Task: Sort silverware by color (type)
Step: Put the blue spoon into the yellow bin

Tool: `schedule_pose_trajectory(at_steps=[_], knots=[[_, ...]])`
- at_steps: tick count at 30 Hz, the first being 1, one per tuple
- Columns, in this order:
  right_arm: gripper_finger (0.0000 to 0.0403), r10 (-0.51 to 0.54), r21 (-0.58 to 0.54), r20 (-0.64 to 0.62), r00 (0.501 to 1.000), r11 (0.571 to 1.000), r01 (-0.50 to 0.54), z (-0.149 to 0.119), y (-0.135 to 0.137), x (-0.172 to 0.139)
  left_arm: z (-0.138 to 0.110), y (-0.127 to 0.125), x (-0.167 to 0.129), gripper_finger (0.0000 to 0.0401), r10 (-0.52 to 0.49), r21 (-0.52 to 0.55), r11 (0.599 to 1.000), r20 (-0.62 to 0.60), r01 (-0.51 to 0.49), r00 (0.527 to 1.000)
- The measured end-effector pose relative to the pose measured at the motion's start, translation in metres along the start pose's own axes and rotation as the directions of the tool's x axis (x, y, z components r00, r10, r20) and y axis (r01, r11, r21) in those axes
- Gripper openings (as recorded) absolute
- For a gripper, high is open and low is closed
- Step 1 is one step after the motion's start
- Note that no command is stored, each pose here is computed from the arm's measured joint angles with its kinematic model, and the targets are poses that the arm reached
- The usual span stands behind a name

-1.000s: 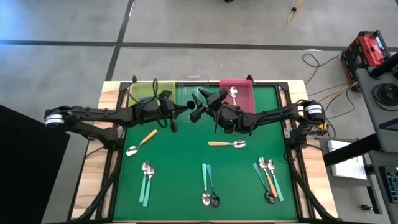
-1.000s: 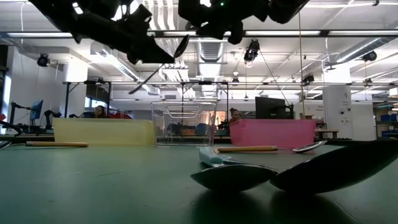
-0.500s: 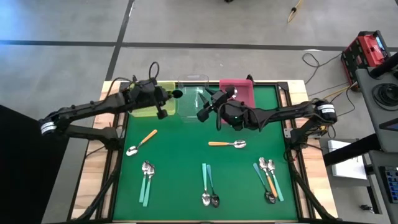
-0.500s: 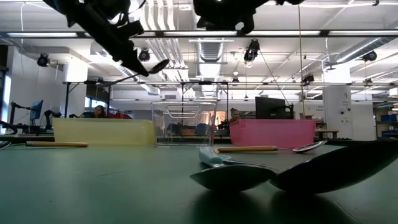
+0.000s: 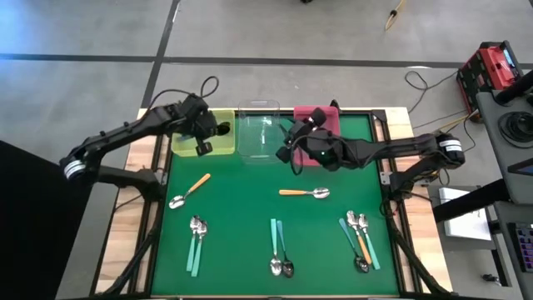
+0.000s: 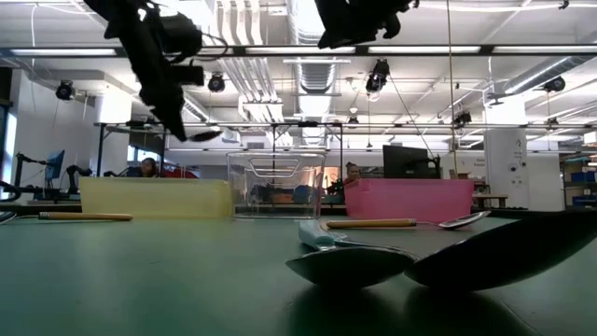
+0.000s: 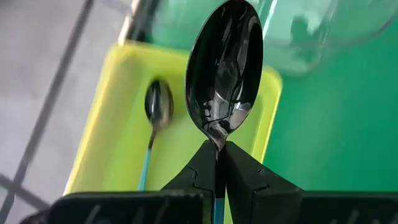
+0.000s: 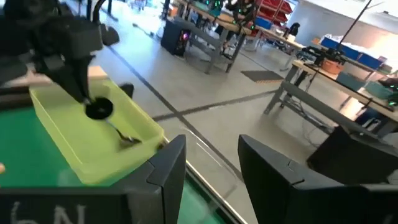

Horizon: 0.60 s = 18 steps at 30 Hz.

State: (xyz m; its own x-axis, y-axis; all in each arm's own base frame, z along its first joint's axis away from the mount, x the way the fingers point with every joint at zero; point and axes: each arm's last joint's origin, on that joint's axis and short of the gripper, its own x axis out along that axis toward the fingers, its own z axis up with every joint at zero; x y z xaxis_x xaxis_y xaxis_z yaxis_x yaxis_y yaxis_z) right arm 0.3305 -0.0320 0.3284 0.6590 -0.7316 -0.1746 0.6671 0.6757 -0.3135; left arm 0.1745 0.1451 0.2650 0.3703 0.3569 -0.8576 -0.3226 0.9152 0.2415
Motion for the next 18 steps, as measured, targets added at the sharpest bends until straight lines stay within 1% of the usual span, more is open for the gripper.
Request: schedule_pose_trajectory(at_steps=[4,6,8,10,13,15,18], knots=[[0.0134,-0.005,-0.077,-0.055,0.998,0.997,0.001,-0.005,-0.006,0.000,-0.003,0.012,0.019,0.0000,-0.005,-0.011,1.000,-0.071,0.004,0.997],[0.0132,-0.004,-0.130,-0.088,0.996,0.991,-0.008,-0.009,-0.008,-0.002,-0.005,0.016,0.031,0.0000,-0.019,-0.024,1.000,-0.117,0.016,0.993],[0.0131,0.009,-0.161,-0.109,0.994,0.987,-0.026,-0.013,-0.008,-0.003,-0.007,0.019,0.042,0.0000,-0.033,-0.018,0.999,-0.157,0.031,0.987],[0.0130,0.064,-0.177,-0.123,0.990,0.980,-0.085,-0.019,-0.008,-0.006,-0.008,0.020,0.052,0.0000,-0.049,-0.005,0.999,-0.192,0.050,0.980],[0.0130,0.218,-0.175,-0.125,0.968,0.955,-0.238,-0.030,-0.008,-0.011,-0.010,0.022,0.062,0.0000,-0.064,-0.009,0.998,-0.226,0.064,0.972],[0.0130,0.305,-0.166,-0.090,0.948,0.934,-0.317,-0.035,-0.009,-0.014,-0.011,0.023,0.066,0.0000,-0.067,-0.013,0.998,-0.235,0.066,0.970],[0.0127,0.343,-0.182,-0.020,0.939,0.922,-0.341,-0.042,-0.011,-0.019,-0.011,0.025,0.070,0.0000,-0.065,-0.008,0.998,-0.233,0.065,0.970]])
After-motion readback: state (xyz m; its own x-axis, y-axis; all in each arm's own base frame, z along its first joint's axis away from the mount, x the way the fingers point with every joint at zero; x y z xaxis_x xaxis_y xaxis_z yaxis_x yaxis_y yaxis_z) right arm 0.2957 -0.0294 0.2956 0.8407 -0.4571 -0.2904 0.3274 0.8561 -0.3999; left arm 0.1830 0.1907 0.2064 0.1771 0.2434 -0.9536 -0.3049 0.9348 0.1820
